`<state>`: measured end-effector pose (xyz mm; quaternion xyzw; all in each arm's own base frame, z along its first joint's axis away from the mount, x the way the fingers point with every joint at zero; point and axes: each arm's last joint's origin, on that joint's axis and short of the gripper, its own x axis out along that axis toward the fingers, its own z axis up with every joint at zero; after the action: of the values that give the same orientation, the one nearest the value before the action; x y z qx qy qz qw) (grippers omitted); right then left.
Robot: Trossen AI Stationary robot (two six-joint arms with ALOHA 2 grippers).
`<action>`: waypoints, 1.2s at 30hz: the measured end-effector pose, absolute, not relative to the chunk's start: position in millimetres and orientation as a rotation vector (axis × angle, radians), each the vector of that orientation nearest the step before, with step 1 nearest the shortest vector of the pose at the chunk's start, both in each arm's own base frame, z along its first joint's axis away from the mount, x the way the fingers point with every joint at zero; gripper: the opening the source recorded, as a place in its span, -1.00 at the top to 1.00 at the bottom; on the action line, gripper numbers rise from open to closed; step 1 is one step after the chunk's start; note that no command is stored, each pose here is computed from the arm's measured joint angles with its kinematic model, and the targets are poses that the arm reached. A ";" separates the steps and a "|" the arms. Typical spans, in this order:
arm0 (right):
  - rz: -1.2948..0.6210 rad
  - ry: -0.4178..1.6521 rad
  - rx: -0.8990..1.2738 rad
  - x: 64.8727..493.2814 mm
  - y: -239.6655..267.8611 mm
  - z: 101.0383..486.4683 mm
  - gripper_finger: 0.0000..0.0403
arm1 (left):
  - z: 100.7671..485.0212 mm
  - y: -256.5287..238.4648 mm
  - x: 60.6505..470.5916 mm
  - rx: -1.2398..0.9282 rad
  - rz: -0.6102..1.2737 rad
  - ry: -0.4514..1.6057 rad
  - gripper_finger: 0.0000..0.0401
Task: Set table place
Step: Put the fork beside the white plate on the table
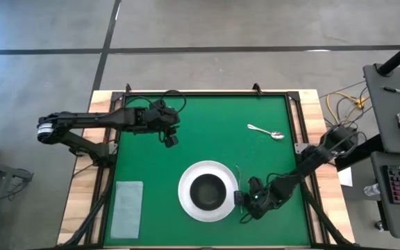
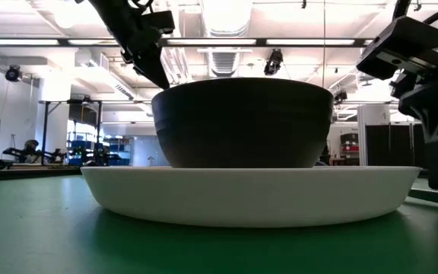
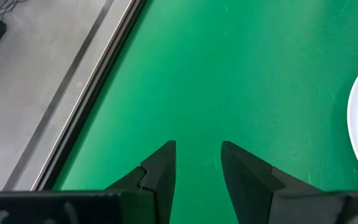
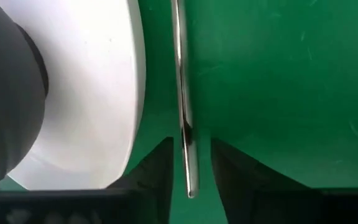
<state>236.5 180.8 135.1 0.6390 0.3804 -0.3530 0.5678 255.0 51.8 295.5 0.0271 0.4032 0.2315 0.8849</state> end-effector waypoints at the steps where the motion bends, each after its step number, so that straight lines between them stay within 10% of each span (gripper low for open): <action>1: -0.832 0.892 1.498 235.8 180.2 136.0 0.44 | 295.9 51.8 254.7 0.056 0.481 0.837 0.43; 26: -0.885 0.921 1.470 246.9 184.4 132.8 0.35 | 296.6 51.5 253.9 0.057 0.481 0.836 0.43; 36: -0.955 0.969 1.412 245.0 183.7 135.6 0.70 | 296.8 51.5 253.8 0.057 0.481 0.835 0.43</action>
<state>245.0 183.7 135.6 0.5982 0.4105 -0.4046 0.5568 253.8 51.5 296.8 0.0274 0.4017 0.2311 0.8857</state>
